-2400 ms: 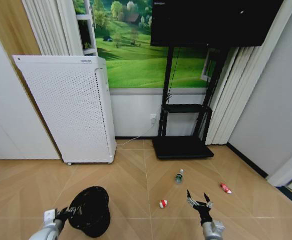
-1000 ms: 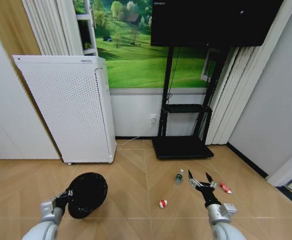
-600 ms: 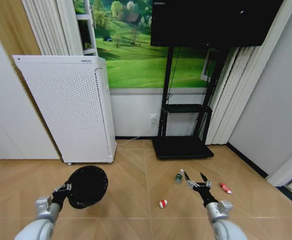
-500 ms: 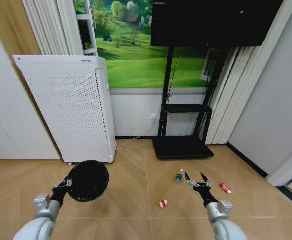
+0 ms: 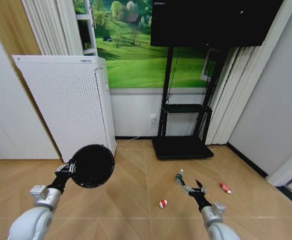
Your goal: Pick up the trash bin and place the garbage on the floor into it.
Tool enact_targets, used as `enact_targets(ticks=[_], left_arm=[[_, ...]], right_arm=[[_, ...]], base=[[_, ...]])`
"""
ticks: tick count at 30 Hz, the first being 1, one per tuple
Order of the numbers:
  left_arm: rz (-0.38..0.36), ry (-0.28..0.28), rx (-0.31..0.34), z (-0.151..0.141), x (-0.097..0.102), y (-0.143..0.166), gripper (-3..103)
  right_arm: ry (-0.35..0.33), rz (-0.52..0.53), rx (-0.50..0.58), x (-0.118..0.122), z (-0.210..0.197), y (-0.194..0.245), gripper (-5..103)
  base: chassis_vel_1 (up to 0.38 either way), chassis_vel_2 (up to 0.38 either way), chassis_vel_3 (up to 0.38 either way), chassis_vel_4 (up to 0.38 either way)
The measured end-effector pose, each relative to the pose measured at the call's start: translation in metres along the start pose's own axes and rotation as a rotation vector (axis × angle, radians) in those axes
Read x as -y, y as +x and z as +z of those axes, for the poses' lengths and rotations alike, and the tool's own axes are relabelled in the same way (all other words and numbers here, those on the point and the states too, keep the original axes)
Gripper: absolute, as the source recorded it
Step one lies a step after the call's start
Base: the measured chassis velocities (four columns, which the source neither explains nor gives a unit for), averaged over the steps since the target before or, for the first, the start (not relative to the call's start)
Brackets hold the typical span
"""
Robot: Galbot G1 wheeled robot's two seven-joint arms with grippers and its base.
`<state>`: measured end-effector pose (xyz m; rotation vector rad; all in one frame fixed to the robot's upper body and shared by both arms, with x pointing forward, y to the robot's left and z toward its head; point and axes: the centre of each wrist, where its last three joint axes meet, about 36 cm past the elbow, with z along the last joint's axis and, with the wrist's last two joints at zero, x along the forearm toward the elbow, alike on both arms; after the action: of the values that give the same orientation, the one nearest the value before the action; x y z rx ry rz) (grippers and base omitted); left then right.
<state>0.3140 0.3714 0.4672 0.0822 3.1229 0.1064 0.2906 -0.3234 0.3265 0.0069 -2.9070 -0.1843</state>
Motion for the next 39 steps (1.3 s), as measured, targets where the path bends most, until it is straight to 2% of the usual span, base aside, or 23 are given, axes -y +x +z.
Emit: enact_targets(ticks=[7, 15, 29, 35, 39], left_arm=[[0.016, -0.005, -0.005, 0.001, 0.007, 0.002, 7], [0.016, -0.009, -0.008, 0.002, 0.008, 0.004, 7], [0.011, -0.026, -0.019, 0.009, 0.012, 0.004, 7], [0.048, -0.034, -0.008, 0.007, 0.019, -0.004, 7], [0.077, -0.050, -0.010, 0.008, 0.031, -0.011, 7]], right_arm=[[0.026, 0.000, 0.009, 0.002, 0.006, 0.001, 100], [0.025, 0.002, 0.026, 0.000, 0.009, 0.001, 100], [0.040, -0.007, 0.039, 0.001, 0.020, 0.006, 100], [0.040, -0.005, 0.015, 0.000, 0.030, 0.004, 100], [0.040, -0.005, -0.016, 0.001, 0.039, 0.006, 100]], base=[[0.000, 0.000, 0.000, 0.000], [-0.042, 0.053, 0.056, -0.055], [-0.224, 0.217, 0.231, -0.230], [-0.177, 0.198, 0.178, -0.154], [-0.015, 0.034, -0.018, -0.031]])
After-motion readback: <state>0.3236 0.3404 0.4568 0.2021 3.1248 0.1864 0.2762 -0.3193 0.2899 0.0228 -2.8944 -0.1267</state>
